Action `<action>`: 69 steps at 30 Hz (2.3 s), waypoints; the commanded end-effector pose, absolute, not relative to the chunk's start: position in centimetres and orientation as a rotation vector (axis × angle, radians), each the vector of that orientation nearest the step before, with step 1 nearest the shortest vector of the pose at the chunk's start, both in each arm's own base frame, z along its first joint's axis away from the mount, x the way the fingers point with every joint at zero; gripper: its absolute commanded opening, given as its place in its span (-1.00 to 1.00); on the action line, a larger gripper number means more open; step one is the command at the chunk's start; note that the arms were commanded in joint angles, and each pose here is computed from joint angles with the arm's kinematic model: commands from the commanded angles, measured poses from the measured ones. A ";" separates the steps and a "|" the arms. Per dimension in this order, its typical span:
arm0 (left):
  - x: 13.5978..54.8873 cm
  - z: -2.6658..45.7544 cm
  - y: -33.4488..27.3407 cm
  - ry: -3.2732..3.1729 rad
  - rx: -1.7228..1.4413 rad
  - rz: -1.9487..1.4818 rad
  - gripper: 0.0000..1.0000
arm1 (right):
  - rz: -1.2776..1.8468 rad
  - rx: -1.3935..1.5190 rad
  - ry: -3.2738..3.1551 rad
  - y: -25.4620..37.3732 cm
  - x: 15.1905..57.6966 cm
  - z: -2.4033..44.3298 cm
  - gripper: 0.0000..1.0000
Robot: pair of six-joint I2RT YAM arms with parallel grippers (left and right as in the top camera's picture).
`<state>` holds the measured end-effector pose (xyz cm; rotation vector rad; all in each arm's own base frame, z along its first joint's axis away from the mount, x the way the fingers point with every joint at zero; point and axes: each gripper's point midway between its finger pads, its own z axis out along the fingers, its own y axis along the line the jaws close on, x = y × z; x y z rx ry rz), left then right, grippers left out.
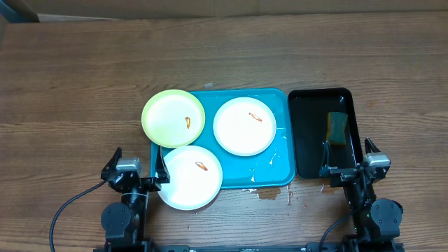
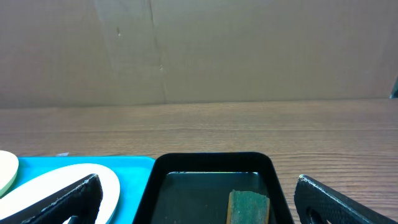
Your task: Clean dirty plates on tray and stack at the side
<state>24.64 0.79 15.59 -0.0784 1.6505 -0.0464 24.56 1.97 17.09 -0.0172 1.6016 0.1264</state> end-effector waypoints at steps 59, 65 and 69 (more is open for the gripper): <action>31.5 11.3 -12.6 3.132 -0.028 -0.601 0.57 | 0.144 0.392 2.925 2.6 32.1 13.6 0.57; 32.1 8.1 -15.0 3.158 0.054 -0.506 0.08 | 0.112 0.444 2.873 2.1 33.1 13.0 0.57; 31.9 6.7 -16.7 3.177 0.111 -0.501 0.08 | 0.118 0.439 2.844 2.1 33.7 11.7 0.58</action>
